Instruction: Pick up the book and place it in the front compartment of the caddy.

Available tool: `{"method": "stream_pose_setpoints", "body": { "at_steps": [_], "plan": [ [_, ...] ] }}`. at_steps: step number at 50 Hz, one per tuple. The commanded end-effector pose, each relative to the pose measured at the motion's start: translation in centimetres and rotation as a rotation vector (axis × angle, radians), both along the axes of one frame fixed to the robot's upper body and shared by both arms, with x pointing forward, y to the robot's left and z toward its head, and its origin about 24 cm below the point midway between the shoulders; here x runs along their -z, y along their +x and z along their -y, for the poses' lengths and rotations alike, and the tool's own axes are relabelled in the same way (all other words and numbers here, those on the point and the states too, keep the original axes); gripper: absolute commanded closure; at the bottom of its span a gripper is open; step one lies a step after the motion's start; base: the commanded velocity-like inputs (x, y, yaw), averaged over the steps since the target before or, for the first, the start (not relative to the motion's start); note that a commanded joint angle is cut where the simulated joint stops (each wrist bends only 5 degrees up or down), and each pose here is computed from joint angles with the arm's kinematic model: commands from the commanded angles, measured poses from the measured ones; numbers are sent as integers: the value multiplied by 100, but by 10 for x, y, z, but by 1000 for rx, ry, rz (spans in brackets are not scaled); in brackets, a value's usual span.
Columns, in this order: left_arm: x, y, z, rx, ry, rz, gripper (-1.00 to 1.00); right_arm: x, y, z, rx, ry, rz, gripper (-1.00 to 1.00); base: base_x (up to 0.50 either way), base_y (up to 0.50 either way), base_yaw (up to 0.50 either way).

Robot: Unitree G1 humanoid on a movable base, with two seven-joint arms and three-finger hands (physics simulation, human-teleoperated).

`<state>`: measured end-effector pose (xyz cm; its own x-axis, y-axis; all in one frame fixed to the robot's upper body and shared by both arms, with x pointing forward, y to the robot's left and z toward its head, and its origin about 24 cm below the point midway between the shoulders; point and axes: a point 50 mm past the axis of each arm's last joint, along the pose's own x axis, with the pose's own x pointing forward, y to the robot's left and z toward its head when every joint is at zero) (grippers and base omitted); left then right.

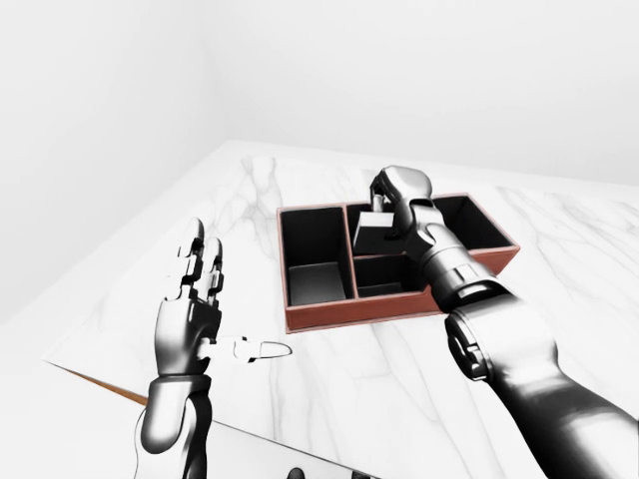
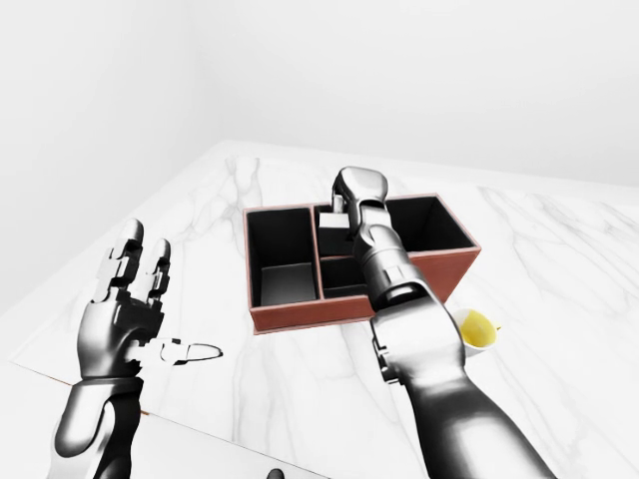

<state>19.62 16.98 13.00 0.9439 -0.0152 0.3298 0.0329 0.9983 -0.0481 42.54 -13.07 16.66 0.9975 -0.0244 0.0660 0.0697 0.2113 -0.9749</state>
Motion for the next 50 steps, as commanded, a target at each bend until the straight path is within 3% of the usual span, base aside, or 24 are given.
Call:
{"method": "stream_pose_setpoints", "body": {
  "at_steps": [1, 37, 50],
  "plan": [
    [0, 0, 0, -1, -1, 1, -100, -5, 1, -1, 1, -12, 36, 100, 0, 0, 0],
    [1, 0, 1, 6, 0, -7, -100, -30, 3, -17, -52, -150, 105, 100, 0, 0, 0],
    [2, 0, 3, 10, 1, -11, -100, -8, 1, -6, -19, -200, 90, 100, 0, 0, 0]
  ]
}}
